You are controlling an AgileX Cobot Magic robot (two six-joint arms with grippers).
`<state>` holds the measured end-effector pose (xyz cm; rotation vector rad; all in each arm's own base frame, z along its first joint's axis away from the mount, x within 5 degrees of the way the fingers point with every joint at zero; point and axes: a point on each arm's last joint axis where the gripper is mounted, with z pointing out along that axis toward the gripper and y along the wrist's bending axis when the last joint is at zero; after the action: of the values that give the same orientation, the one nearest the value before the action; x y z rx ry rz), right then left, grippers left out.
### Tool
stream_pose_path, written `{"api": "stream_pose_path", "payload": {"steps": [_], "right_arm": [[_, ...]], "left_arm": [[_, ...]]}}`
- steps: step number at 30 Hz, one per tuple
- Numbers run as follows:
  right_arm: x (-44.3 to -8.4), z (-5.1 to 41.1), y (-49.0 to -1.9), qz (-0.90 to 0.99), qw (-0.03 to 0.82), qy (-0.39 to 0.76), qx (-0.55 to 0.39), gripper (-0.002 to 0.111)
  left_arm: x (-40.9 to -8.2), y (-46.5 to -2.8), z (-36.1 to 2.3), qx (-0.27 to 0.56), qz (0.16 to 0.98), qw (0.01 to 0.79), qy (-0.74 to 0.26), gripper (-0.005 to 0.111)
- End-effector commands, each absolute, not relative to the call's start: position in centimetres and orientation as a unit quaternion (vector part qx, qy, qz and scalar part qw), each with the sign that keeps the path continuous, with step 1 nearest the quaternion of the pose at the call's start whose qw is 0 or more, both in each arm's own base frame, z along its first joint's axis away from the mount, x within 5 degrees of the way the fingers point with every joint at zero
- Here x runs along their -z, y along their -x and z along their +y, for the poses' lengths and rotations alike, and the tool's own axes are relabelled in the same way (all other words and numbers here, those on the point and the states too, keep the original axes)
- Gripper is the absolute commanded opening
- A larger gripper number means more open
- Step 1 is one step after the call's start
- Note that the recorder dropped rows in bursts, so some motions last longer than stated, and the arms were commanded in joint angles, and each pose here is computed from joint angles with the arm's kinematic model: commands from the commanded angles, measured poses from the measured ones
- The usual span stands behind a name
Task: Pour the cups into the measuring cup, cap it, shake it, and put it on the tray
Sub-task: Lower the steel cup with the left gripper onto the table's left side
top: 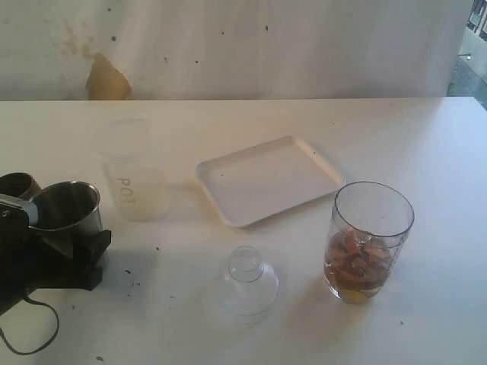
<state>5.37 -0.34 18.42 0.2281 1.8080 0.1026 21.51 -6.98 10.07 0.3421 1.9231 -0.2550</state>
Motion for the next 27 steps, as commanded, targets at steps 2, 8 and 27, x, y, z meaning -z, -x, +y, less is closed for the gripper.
{"api": "stream_pose_path", "payload": {"steps": [2,8,27], "right_arm": [[-18.29,-0.38,-5.35,0.783,0.613,-0.098,-0.04,0.0],[-18.29,-0.38,-5.35,0.783,0.613,-0.098,-0.04,0.0],[-18.29,-0.38,-5.35,0.783,0.613,-0.098,-0.04,0.0]], "left_arm": [[-10.53,-21.79,-6.91,0.105,0.8,0.575,-0.137,0.0],[-10.6,-21.98,-6.91,0.105,0.799,0.577,-0.132,0.012],[-10.93,-21.07,-6.37,0.097,0.802,0.577,-0.119,0.105]]}}
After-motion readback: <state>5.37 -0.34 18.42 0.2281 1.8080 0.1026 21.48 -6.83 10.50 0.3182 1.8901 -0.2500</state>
